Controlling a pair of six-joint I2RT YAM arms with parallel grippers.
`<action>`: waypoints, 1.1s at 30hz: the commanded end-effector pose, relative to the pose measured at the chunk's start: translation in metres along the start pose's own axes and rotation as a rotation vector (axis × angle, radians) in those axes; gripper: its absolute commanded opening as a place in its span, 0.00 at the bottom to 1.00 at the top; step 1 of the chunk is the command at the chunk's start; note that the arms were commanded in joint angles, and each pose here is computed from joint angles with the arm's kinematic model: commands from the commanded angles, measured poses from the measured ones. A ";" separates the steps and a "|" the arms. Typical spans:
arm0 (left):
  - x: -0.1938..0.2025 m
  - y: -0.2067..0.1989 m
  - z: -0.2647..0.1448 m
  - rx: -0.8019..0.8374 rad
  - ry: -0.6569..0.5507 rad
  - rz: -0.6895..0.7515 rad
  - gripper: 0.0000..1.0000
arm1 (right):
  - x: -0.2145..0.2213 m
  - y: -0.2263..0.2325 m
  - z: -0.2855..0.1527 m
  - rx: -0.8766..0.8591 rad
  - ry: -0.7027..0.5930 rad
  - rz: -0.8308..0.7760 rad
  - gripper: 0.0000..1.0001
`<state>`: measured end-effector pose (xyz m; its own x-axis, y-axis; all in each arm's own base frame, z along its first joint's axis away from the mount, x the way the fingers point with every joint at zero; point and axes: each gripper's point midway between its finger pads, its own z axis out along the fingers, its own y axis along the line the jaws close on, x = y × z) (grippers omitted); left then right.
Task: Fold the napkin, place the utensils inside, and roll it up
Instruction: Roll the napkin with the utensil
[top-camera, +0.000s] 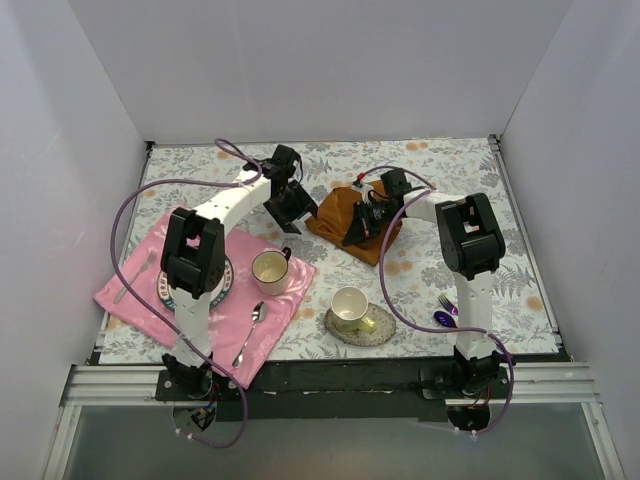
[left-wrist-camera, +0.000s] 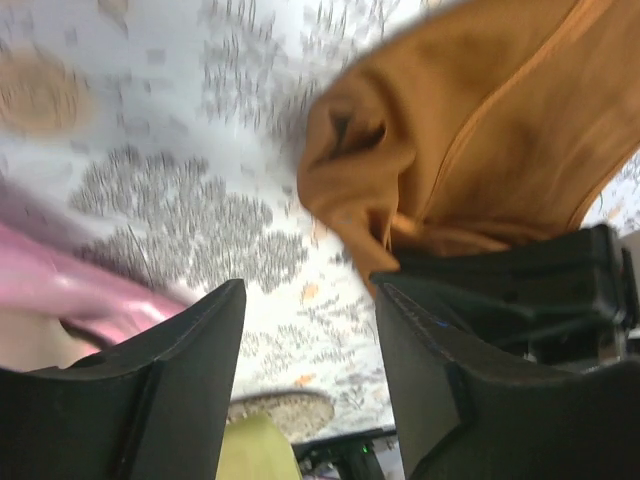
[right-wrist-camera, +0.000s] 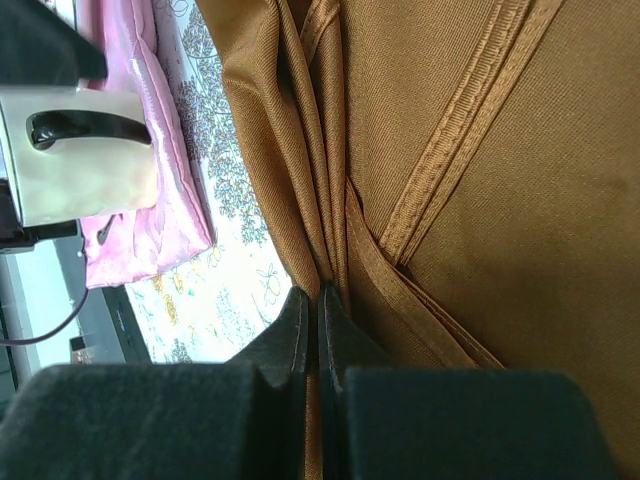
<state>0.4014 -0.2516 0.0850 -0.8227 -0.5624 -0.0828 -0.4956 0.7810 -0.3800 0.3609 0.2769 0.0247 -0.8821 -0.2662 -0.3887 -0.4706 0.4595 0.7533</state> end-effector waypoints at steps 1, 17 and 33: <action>0.020 -0.026 -0.013 0.102 0.012 -0.074 0.56 | 0.045 -0.056 0.007 0.187 0.116 0.055 0.01; 0.048 -0.038 0.043 0.017 0.126 -0.216 0.51 | 0.044 -0.058 0.006 0.201 0.126 0.041 0.01; 0.043 -0.010 0.081 -0.108 0.068 -0.128 0.02 | 0.027 -0.049 -0.005 0.281 0.135 -0.068 0.13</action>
<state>0.3957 -0.3178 0.0255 -0.7388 -0.6667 0.0982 -0.6552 0.6764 -0.3366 0.3623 0.2763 0.0254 -0.8611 -0.3079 -0.4047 -0.5076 0.4740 0.7195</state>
